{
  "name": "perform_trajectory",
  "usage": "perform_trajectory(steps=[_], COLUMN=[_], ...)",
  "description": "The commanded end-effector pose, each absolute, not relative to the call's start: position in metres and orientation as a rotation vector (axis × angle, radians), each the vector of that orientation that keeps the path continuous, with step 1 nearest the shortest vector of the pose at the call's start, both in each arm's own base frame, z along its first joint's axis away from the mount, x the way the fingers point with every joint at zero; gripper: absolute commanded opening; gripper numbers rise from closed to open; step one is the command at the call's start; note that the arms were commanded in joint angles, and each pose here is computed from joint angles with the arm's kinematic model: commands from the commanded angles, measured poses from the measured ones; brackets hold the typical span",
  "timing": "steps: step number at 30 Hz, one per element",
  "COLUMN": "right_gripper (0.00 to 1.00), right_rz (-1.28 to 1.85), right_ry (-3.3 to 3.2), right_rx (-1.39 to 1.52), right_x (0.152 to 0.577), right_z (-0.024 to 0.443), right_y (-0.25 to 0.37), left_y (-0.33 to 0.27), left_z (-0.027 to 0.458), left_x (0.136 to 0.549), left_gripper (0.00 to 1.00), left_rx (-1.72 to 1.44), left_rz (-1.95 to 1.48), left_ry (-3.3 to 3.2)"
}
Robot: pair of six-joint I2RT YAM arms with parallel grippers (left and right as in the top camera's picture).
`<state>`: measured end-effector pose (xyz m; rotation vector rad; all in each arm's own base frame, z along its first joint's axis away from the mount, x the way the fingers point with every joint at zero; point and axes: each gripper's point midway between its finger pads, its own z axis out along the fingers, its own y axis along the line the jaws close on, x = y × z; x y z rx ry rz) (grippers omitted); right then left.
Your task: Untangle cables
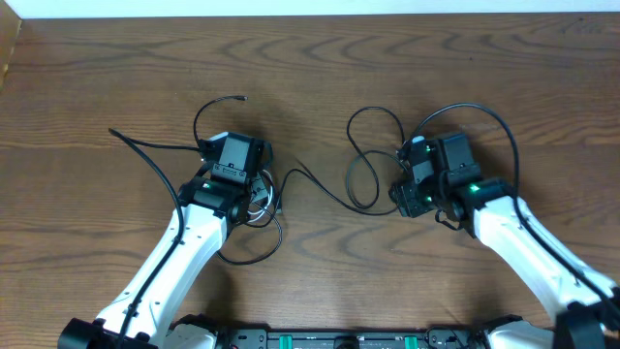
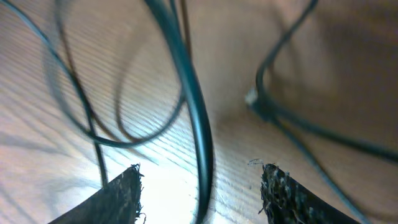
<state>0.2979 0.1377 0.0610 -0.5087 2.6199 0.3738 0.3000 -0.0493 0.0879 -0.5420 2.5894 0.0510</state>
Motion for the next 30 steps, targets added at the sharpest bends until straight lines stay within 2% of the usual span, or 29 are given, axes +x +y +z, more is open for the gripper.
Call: perform_trajectory(steps=[1,5,6,7,13,17,24,28,30], right_gripper=[0.63,0.72,0.78,0.80,0.85,0.86,0.64,0.44,0.41], right_rz=[0.348,0.137,-0.025,-0.081,-0.145,-0.146,-0.068,0.072,0.177], right_ry=[2.450,2.413,2.393,2.381,2.353,2.393,2.540,2.597,2.629], right_rx=[-0.696,-0.743,-0.765,-0.776,-0.771,-0.787,-0.675,-0.582,-0.482], right_x=[0.309,0.322,0.331,0.334,0.347,0.350,0.340,0.330,0.326], right_z=[0.095,0.096,0.097,0.098,0.096,0.077,0.044,0.039,0.039], right_y=[0.143,0.123,0.106,0.100,0.096,0.097,0.099,0.111,0.120], left_y=[-0.042,-0.042,-0.042,-0.042,-0.042,-0.042,-0.042,-0.042,-0.042], left_z=[0.083,0.083,0.083,0.083,0.083,0.083,0.083,0.083,0.083], left_x=[0.297,0.297,0.297,0.297,0.297,0.297,0.297,0.297,0.297], left_gripper=[0.08,0.08,0.08,0.08,0.08,0.08,0.08,0.08,0.08], left_rx=[-0.559,-0.559,-0.559,-0.559,-0.559,-0.559,-0.559,-0.559,-0.559], left_rz=[0.099,0.099,0.099,0.100,0.099,0.099,0.099,0.099,0.099], left_ry=[2.586,2.586,2.586,2.586,2.586,2.586,2.586,2.586,2.586])
